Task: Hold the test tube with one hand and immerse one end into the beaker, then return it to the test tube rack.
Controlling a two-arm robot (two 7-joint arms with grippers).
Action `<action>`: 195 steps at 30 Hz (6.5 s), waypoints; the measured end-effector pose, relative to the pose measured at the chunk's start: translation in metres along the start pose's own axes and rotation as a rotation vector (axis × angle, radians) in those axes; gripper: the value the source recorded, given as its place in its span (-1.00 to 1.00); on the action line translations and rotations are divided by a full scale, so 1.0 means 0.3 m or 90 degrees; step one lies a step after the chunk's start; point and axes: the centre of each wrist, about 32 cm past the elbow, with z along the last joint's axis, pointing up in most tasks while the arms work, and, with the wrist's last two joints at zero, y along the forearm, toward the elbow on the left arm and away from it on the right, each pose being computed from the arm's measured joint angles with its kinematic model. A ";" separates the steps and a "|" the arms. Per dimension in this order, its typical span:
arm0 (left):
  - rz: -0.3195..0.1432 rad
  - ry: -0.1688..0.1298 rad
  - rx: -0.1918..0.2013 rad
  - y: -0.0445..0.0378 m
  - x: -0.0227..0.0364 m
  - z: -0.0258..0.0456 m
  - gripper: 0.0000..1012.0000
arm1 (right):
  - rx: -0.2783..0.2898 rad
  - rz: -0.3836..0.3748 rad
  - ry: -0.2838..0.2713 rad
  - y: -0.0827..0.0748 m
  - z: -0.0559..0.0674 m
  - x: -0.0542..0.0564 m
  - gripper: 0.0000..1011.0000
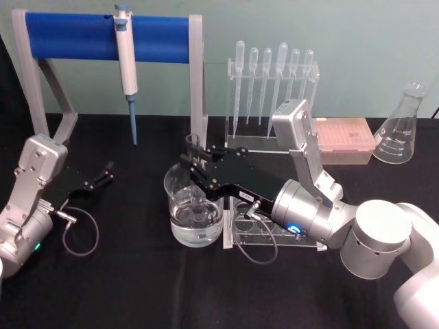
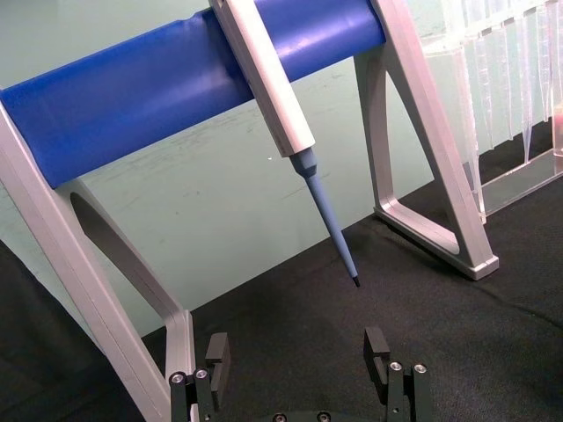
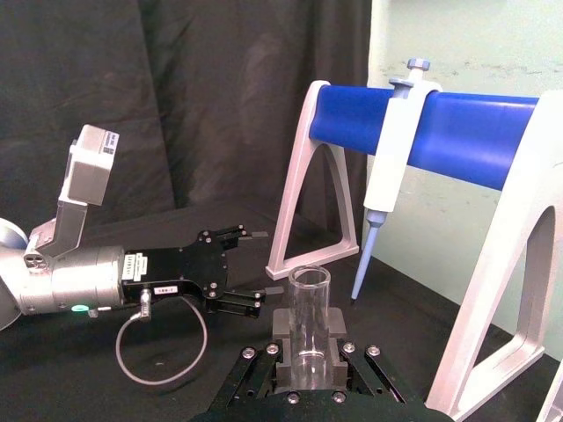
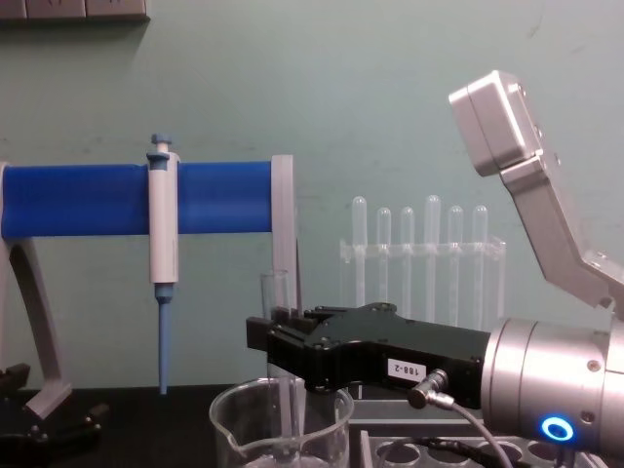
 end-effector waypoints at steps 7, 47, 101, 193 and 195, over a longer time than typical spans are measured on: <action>0.000 0.000 0.000 0.000 0.000 0.000 0.98 | 0.000 0.000 0.000 0.000 0.000 0.000 -0.56; 0.000 0.000 0.000 0.000 0.000 0.000 0.98 | 0.000 0.000 0.000 0.000 0.000 0.000 -0.56; 0.000 0.000 0.000 0.000 0.000 0.000 0.98 | 0.037 -0.124 -0.042 -0.329 0.131 0.002 -0.56; 0.000 0.000 0.000 0.000 0.000 0.000 0.98 | -0.107 -0.491 -0.076 -0.467 -0.240 0.011 0.98; 0.000 0.000 0.000 0.000 0.000 0.000 0.98 | -0.106 -0.490 -0.076 -0.468 -0.239 0.011 0.98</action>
